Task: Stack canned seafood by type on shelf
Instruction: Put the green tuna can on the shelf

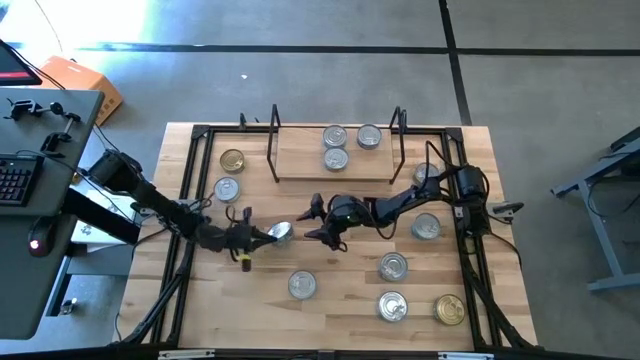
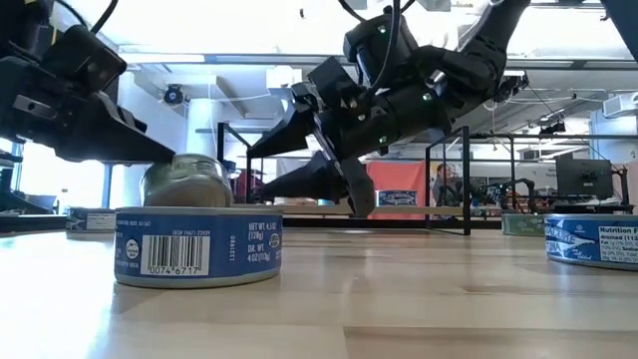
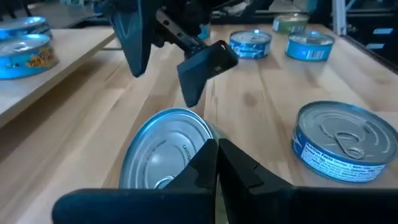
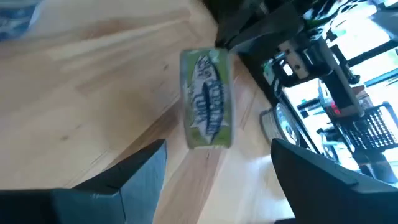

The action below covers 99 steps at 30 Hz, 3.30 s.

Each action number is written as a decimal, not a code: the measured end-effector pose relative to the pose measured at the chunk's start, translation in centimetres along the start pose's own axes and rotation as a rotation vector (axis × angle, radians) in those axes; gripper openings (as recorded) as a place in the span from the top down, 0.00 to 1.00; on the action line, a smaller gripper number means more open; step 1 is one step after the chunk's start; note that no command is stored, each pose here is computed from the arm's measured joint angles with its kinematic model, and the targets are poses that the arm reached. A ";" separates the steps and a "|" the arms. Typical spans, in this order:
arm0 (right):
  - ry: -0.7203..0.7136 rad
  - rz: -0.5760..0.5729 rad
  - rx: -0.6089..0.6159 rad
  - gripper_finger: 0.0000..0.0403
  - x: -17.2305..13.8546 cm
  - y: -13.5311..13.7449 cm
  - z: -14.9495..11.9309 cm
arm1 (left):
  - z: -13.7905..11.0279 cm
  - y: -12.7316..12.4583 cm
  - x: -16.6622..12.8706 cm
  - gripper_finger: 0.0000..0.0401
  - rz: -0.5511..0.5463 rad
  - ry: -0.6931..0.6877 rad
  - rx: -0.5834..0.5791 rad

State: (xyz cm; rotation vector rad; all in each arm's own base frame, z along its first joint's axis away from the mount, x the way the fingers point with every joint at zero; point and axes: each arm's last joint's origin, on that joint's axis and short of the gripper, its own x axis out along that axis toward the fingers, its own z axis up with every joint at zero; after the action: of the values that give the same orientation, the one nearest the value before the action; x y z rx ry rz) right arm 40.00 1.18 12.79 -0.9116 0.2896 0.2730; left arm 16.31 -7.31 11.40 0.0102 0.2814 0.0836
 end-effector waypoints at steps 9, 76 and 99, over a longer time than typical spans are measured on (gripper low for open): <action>-0.075 0.066 0.155 0.30 2.1 -0.3 -1.4 | 0.6 1.3 0.3 1.00 -0.038 -0.072 0.050; 0.345 0.008 0.854 0.55 0.9 -2.0 0.2 | 4.8 3.6 5.8 0.68 0.156 0.355 0.088; -0.035 0.095 0.877 0.49 -3.9 2.5 -0.4 | 6.8 0.8 5.2 0.68 -0.007 0.000 0.230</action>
State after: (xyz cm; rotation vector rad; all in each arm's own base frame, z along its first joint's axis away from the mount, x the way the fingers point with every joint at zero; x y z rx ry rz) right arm 35.40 1.90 12.12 -0.0275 0.3753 0.2161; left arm 23.09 -6.07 16.47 0.2380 0.2901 0.0437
